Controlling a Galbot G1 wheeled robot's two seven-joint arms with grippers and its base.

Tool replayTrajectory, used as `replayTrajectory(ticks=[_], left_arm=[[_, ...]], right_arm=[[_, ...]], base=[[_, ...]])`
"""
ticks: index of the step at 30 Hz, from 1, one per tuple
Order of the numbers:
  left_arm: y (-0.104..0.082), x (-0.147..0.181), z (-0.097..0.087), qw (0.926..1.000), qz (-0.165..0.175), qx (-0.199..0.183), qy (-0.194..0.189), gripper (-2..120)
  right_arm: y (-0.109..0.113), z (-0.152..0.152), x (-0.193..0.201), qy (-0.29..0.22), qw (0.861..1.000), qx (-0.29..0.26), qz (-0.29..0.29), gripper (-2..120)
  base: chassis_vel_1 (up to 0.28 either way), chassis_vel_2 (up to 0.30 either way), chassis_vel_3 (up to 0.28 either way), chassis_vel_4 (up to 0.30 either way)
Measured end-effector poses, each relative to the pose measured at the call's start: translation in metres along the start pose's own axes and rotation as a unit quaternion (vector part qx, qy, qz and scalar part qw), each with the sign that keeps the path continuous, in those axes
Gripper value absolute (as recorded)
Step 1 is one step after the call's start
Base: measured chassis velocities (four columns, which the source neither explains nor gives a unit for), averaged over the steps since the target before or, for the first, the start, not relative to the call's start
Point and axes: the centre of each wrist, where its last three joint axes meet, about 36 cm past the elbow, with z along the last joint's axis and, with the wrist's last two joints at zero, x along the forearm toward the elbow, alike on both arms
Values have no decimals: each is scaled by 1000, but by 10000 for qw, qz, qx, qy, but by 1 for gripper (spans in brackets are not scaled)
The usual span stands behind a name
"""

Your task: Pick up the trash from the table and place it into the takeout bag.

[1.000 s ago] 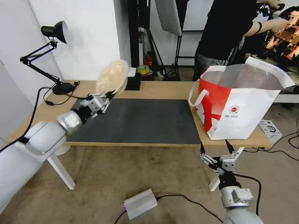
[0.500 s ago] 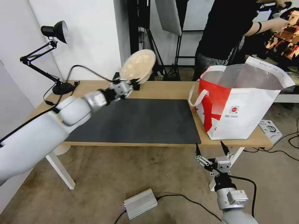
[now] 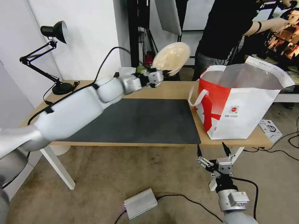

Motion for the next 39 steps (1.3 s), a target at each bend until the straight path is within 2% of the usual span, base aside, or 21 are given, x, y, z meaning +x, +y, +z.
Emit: replayTrajectory(ticks=[10, 21, 30, 39], left_arm=[[4, -42, -14, 9992, 259, -284, -87, 0], [6, -63, -25, 9973, 454, -572, -117, 0], [14, -94, -39, 9914, 573, -1145, -280, 0], [22, -124, -55, 9846, 615, -1566, -482, 0]], right_arm=[[-6, 1, 5, 55, 9999, 89, 109, 100], [-3, 4, 7, 80, 9998, 105, 137, 100], [-3, 5, 7, 75, 9998, 110, 174, 100], [-4, 6, 7, 78, 9997, 87, 205, 100]], base=[[0, 0, 0, 0], [0, 0, 0, 0], [0, 0, 0, 0], [0, 0, 0, 0]])
